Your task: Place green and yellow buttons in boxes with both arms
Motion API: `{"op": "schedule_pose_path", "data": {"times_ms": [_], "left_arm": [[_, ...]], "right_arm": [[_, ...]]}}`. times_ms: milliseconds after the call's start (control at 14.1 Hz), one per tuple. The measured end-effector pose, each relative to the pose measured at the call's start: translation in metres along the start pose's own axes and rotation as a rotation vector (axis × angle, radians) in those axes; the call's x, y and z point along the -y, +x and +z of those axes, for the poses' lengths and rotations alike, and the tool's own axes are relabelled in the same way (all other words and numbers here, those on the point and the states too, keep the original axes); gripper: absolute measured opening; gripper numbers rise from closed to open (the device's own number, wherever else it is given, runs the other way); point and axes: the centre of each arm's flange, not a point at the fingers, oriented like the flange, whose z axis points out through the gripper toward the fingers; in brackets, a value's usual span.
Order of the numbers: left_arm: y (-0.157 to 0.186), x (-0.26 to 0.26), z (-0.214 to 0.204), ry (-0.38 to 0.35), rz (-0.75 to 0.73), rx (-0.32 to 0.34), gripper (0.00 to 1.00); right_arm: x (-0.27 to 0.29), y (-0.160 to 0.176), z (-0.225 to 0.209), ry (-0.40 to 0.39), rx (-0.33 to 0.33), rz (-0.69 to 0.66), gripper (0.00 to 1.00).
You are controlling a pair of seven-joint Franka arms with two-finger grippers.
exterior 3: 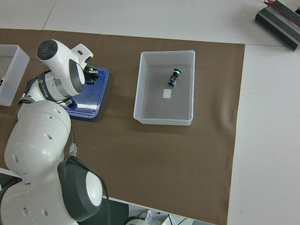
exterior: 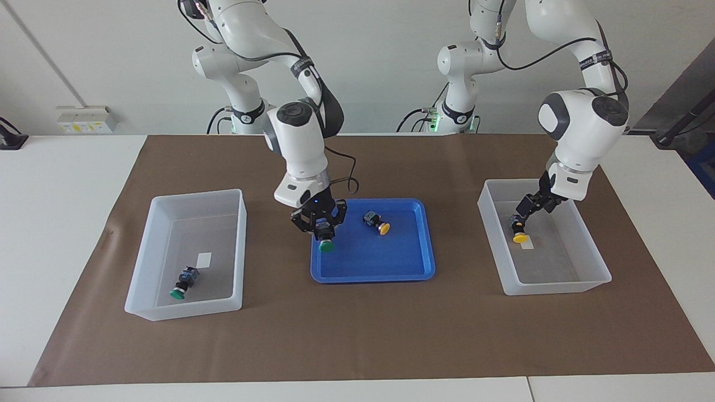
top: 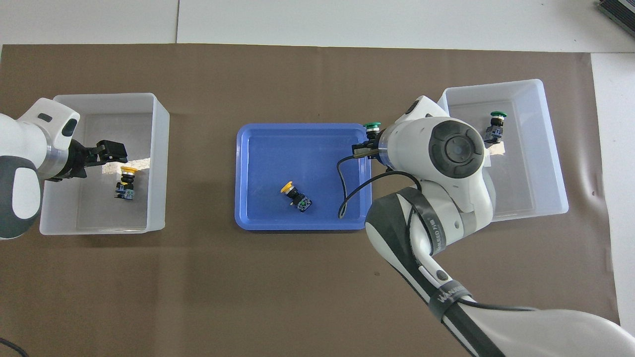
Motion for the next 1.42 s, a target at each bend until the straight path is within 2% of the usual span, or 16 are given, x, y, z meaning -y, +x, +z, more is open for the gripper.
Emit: {"op": "schedule_pose_path", "data": {"times_ms": [213, 427, 640, 925, 1139, 1423], "left_arm": [[-0.011, -0.058, -0.023, -0.014, -0.074, -0.009, 1.00], [-0.046, -0.135, -0.024, -0.037, -0.174, -0.015, 1.00], [-0.083, -0.200, -0.020, -0.072, -0.291, -0.023, 1.00], [-0.131, -0.298, 0.024, -0.047, -0.447, -0.012, 1.00], [-0.161, -0.362, 0.077, -0.008, -0.492, 0.009, 1.00], [-0.188, -0.380, 0.109, 0.039, -0.483, 0.027, 1.00]], "right_arm": [[-0.065, 0.015, -0.015, -0.027, -0.023, 0.095, 0.41], [-0.126, 0.022, -0.013, -0.057, -0.022, 0.177, 0.41], [-0.176, 0.021, -0.003, -0.082, -0.007, 0.197, 0.41], [-0.209, 0.020, 0.029, -0.089, -0.015, 0.246, 0.41], [-0.219, 0.017, 0.057, -0.072, -0.010, 0.284, 0.41], [-0.222, 0.011, 0.082, -0.073, 0.018, 0.289, 0.41]]}}
